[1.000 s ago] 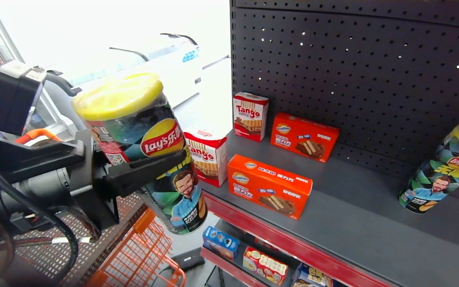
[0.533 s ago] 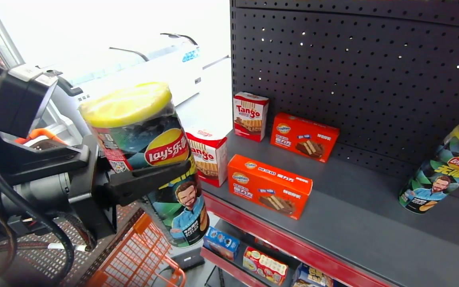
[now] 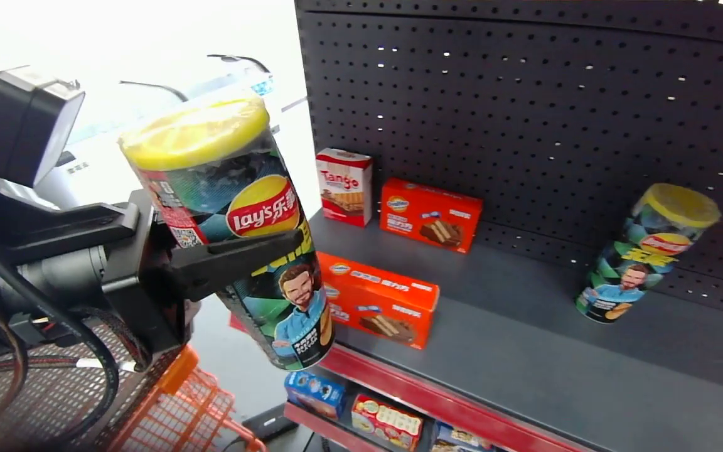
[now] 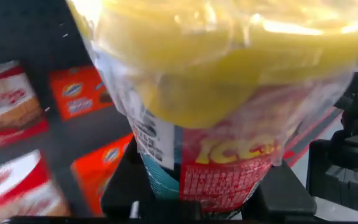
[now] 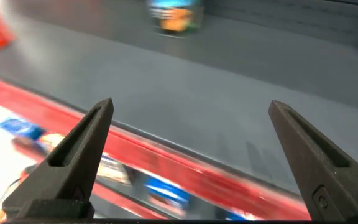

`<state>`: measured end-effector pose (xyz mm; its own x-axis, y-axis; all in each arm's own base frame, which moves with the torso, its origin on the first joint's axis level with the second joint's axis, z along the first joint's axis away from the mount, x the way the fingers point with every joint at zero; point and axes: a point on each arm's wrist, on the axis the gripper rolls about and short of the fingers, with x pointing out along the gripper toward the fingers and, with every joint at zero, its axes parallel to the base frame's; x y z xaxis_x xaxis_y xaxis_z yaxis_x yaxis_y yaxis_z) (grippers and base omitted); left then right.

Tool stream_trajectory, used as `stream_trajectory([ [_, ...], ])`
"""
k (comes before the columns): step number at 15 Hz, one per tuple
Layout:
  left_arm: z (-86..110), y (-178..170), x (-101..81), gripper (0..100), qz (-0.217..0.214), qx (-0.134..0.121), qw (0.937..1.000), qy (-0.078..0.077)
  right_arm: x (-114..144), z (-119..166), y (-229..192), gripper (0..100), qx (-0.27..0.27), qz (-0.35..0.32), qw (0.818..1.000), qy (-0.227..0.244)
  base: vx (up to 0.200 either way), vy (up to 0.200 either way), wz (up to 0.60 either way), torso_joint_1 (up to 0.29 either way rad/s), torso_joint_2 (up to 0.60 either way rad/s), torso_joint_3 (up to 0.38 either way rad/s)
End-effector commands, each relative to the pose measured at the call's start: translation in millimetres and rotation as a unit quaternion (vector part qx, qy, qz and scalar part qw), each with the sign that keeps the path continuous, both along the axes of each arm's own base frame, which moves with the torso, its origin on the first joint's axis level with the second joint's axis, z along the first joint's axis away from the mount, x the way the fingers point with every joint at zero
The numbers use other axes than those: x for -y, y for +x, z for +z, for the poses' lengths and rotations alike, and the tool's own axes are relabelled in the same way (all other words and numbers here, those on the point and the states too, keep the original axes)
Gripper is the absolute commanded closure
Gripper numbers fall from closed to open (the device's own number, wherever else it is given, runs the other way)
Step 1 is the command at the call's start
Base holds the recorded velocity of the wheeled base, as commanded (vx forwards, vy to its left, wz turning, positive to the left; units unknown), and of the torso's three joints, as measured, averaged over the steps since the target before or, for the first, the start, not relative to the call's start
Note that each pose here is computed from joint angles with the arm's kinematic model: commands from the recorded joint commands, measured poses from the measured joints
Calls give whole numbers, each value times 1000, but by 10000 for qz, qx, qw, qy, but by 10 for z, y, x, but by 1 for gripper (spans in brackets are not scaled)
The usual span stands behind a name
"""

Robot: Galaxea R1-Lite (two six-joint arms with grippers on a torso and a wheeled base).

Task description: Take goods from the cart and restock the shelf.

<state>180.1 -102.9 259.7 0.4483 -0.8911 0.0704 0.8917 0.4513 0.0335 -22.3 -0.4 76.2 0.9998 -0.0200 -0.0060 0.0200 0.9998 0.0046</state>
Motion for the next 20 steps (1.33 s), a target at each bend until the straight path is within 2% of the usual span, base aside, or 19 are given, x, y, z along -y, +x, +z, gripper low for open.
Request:
stream_trajectory([
  [1,4,53,19,100,14,-18,10000,2,0,1,1,0,-1,-7,10000,-8,0,0,-600,7,2,2],
  [6,43,97,30,100,37,23,10000,-18,0,1,0,0,7,-7,10000,0,0,0,-600,4,0,0],
  [20,17,83,14,100,91,-13,10000,-4,0,1,1,0,-1,0,10000,0,0,0,0,0,0,0],
])
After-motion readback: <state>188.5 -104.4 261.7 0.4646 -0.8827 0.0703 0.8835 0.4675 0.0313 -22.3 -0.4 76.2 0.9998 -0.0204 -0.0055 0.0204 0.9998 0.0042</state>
